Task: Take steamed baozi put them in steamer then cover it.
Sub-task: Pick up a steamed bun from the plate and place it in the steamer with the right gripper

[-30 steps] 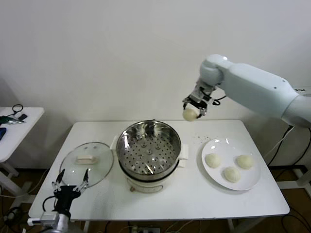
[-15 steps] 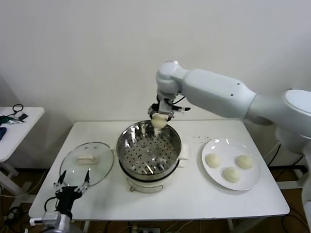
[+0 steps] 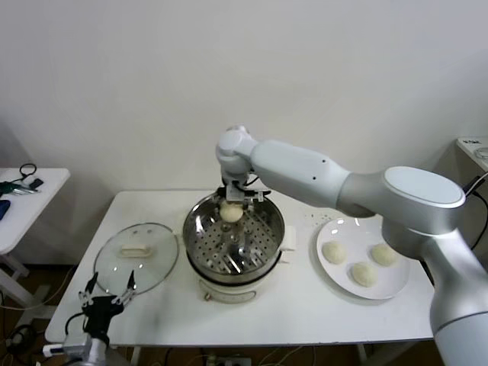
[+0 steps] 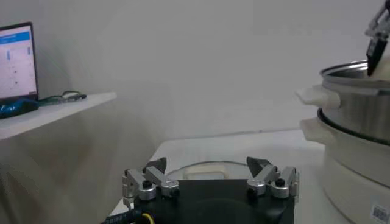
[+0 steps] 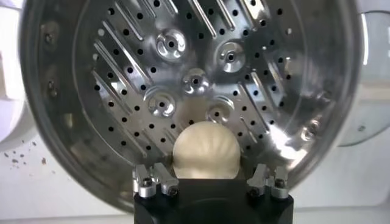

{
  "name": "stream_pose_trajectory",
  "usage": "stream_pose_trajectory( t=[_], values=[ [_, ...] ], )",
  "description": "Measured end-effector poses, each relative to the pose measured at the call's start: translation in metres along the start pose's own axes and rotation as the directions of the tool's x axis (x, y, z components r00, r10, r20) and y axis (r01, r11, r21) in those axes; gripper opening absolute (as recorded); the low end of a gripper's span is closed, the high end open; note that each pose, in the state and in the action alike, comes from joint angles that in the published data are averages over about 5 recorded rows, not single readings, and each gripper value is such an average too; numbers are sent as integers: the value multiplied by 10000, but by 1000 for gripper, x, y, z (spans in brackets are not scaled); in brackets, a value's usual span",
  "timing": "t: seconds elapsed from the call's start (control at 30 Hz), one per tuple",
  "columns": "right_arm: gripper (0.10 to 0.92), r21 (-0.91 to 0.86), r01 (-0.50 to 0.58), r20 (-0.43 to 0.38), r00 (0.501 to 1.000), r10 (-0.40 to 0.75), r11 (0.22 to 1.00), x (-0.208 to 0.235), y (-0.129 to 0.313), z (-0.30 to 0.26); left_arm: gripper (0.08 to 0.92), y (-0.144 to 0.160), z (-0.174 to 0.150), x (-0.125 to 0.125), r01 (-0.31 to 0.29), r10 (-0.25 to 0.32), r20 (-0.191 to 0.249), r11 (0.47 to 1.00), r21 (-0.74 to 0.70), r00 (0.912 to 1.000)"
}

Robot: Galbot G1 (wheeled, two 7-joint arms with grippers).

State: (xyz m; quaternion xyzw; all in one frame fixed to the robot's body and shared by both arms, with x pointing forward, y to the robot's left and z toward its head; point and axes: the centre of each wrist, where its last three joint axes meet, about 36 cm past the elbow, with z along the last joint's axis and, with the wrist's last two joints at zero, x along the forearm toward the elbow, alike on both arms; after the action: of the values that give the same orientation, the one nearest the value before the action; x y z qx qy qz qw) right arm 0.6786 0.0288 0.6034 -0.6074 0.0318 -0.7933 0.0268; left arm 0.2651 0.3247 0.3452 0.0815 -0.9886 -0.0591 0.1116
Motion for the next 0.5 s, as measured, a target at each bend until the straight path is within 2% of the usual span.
stream_pose_trajectory(
  t=[0.23, 0.4, 0.5],
  values=[
    [746, -45, 168, 56, 9998, -168, 9998, -12, -1, -3, 823, 1, 2, -1, 56, -55, -94, 10000, 82, 9999],
    [812, -190, 281, 127, 9995, -279, 9994, -14, 1, -2, 823, 2, 2, -2, 73, -72, -138, 9999, 100, 9999],
    [821, -275, 307, 146, 9994, -303, 9992, -12, 3, -1, 823, 2, 3, -1, 81, -80, -152, 9999, 108, 9999]
  ],
)
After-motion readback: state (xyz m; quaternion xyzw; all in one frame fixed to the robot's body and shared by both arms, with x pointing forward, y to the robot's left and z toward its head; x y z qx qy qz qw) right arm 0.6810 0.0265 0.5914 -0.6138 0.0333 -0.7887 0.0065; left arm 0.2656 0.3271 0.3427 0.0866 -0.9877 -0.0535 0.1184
